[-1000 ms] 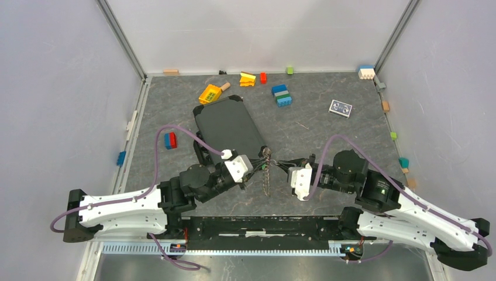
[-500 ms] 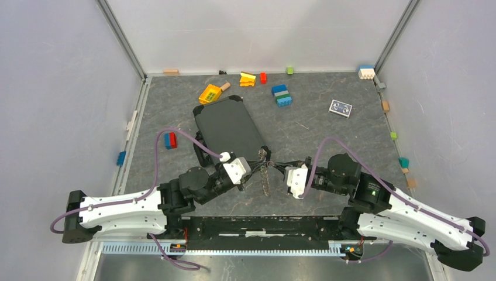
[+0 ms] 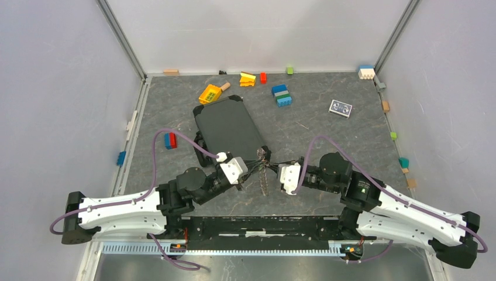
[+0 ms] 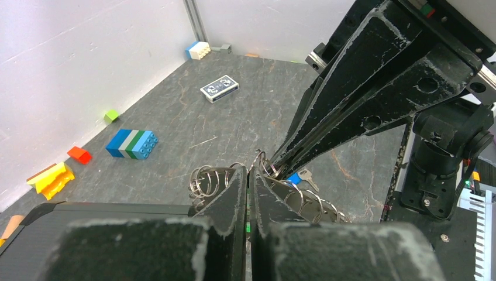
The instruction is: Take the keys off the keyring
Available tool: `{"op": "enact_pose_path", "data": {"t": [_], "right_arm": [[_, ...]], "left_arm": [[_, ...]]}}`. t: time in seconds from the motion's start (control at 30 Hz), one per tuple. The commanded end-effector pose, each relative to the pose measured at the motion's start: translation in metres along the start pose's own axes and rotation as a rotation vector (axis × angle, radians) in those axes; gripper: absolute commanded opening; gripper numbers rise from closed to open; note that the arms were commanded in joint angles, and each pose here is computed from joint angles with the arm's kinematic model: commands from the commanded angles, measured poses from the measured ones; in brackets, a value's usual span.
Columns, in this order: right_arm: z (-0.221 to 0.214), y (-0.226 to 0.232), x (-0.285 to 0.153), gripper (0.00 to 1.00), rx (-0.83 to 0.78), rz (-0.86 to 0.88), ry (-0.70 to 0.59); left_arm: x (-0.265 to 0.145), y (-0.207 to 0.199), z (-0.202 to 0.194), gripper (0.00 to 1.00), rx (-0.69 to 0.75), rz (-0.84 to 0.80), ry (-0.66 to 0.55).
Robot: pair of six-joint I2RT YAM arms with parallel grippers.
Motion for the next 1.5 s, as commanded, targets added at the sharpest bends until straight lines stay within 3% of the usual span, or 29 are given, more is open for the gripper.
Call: {"op": "enact_pose_path", "data": {"t": [0.0, 0.13, 0.33, 0.43, 0.57, 0.9, 1.27, 1.47], "right_arm": [[0.002, 0.005, 0.004, 0.0, 0.02, 0.032, -0.018], [0.004, 0.001, 0.0, 0.01, 0.017, 0.007, -0.019], [0.014, -0.003, -0.014, 0.3, -0.013, -0.015, -0.065], [0.018, -0.002, -0.02, 0.37, -0.034, -0.005, -0.087], [0.027, -0.004, -0.027, 0.38, -0.048, -0.013, -0.132], [0.065, 0.005, -0.035, 0.35, -0.07, 0.059, -0.391], [0.078, 0.016, -0.054, 0.35, -0.179, 0.132, -0.49], [0.08, 0.03, -0.061, 0.42, -0.305, 0.222, -0.549]], "left_arm": [[-0.001, 0.014, 0.033, 0.02, -0.035, 0.059, -0.145], [-0.002, 0.014, 0.033, 0.02, -0.029, 0.055, -0.145], [-0.005, 0.014, 0.032, 0.02, -0.024, 0.056, -0.165], [-0.006, 0.014, 0.03, 0.02, -0.024, 0.051, -0.168], [-0.009, 0.011, 0.031, 0.02, -0.016, 0.027, -0.21], [-0.021, -0.014, 0.034, 0.02, 0.133, -0.166, -0.402], [-0.047, -0.024, 0.049, 0.02, 0.388, -0.253, -0.639], [-0.058, -0.036, 0.054, 0.02, 0.51, -0.353, -0.715]]}}
Point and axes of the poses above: each gripper's point midway between its finger pads, its own x axis out along the fingers, its own y axis along the line the jaws close on, z = x × y, the point moved 5 cm from there along -x, back along the fingers, and after that the axes turned 5 degrees about x, right-handed, at the moved point
